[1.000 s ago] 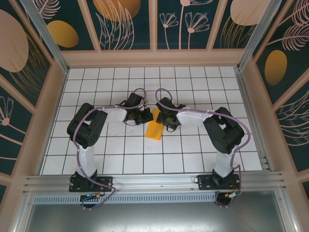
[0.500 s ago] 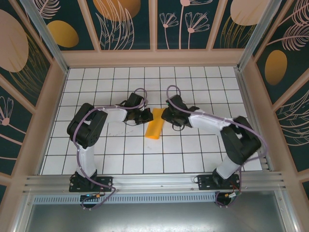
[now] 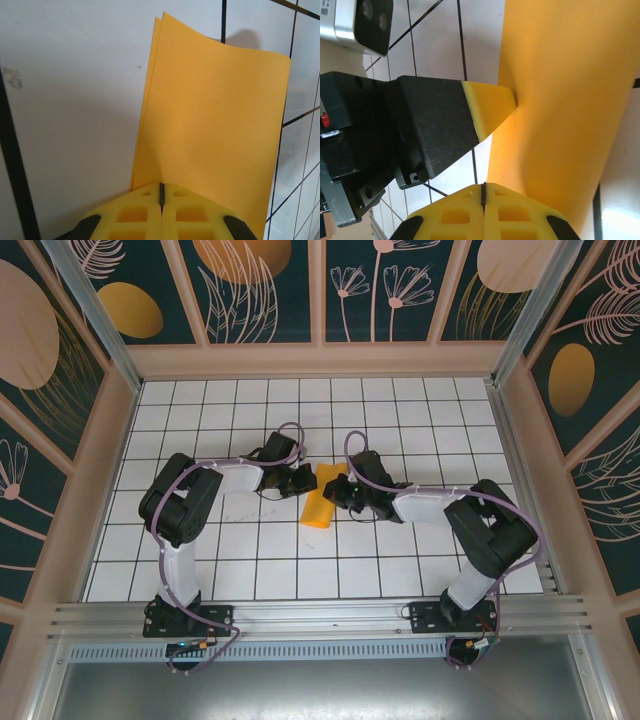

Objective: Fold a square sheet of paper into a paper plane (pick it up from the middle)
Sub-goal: Fold the square sheet of paper in half at the center of the table.

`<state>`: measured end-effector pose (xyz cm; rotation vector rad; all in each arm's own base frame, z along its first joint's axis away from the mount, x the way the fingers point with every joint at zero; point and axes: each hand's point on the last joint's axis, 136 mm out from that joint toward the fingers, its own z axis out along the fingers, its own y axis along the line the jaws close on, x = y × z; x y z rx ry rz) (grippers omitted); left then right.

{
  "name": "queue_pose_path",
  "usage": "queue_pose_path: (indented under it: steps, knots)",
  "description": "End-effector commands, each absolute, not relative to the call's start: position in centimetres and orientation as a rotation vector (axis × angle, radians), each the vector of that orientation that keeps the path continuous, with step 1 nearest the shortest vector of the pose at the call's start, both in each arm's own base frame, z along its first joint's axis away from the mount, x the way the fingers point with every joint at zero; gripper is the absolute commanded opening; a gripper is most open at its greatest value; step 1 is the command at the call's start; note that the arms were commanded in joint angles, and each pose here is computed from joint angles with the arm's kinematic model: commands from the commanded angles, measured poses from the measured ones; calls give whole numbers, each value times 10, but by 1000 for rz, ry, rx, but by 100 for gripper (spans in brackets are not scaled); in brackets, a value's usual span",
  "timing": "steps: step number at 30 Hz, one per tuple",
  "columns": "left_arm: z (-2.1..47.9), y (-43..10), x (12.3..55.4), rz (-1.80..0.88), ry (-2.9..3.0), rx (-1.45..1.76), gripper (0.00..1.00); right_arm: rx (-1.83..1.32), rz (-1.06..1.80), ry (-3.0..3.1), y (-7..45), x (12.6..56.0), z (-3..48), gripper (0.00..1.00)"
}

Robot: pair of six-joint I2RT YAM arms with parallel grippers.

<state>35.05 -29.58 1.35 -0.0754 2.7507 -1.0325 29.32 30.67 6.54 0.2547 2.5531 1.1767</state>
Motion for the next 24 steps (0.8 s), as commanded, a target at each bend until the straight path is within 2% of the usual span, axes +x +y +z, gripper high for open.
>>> queue_pose_path:
  steps: [1, 16, 24]
  knots:
    - [-31, -277, 329, -877, 2898, -114, 0, 258, 1193, 2554, 308, 296, 61, 0]
    - [-35, -277, 327, -878, 2910, -115, 0, 340, 1120, 2639, 270, 256, 7, 0]
    - [-34, -278, 328, -884, 2907, -111, 0, 182, 1264, 2481, 298, 263, 68, 0]
